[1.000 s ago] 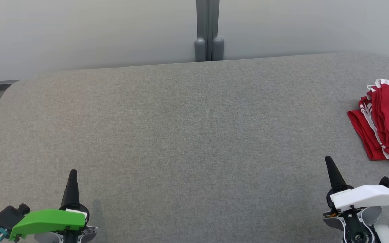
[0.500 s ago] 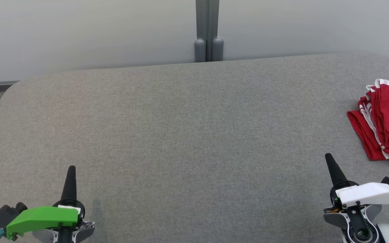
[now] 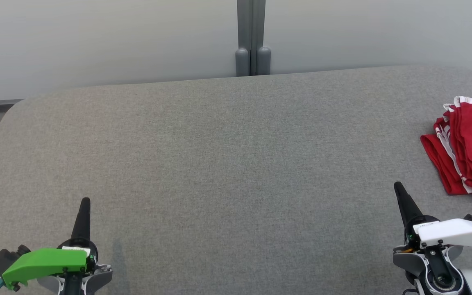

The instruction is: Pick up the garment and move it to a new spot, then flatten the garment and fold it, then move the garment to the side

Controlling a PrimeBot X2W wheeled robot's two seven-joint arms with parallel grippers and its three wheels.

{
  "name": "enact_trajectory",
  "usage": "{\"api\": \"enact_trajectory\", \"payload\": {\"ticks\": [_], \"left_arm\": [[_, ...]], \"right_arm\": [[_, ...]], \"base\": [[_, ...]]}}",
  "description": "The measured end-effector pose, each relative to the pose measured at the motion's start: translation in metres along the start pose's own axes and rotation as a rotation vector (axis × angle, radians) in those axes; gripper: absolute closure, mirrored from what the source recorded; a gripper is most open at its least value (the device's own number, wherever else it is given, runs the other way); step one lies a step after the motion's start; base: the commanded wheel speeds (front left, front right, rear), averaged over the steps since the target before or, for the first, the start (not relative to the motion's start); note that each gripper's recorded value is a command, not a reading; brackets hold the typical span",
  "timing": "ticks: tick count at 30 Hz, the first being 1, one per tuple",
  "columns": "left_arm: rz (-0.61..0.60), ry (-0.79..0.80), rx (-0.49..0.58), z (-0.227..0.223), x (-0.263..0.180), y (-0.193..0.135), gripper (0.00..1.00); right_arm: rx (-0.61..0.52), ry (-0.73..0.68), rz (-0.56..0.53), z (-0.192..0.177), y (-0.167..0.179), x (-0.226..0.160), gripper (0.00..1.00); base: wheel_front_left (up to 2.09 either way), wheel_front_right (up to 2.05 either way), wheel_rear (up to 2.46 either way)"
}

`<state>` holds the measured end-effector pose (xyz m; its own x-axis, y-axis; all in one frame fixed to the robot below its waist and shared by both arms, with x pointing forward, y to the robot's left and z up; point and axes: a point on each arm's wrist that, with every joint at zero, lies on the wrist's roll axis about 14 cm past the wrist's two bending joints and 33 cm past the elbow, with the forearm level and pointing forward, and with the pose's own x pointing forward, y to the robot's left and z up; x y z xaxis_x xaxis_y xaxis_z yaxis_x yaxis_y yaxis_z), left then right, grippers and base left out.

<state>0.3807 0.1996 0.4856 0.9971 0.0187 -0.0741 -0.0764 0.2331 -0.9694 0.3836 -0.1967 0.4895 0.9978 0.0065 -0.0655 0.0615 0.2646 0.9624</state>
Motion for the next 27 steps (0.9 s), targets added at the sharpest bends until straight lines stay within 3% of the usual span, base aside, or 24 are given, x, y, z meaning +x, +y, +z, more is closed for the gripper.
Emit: {"api": "enact_trajectory", "payload": {"ticks": [27], "left_arm": [[-0.044,0.011,-0.183,0.003,0.004,-0.012,1.0]], "right_arm": [[0.207,-0.01,0.038,0.005,0.01,0.002,1.0]], "base": [[0.0,0.0,0.0]]}}
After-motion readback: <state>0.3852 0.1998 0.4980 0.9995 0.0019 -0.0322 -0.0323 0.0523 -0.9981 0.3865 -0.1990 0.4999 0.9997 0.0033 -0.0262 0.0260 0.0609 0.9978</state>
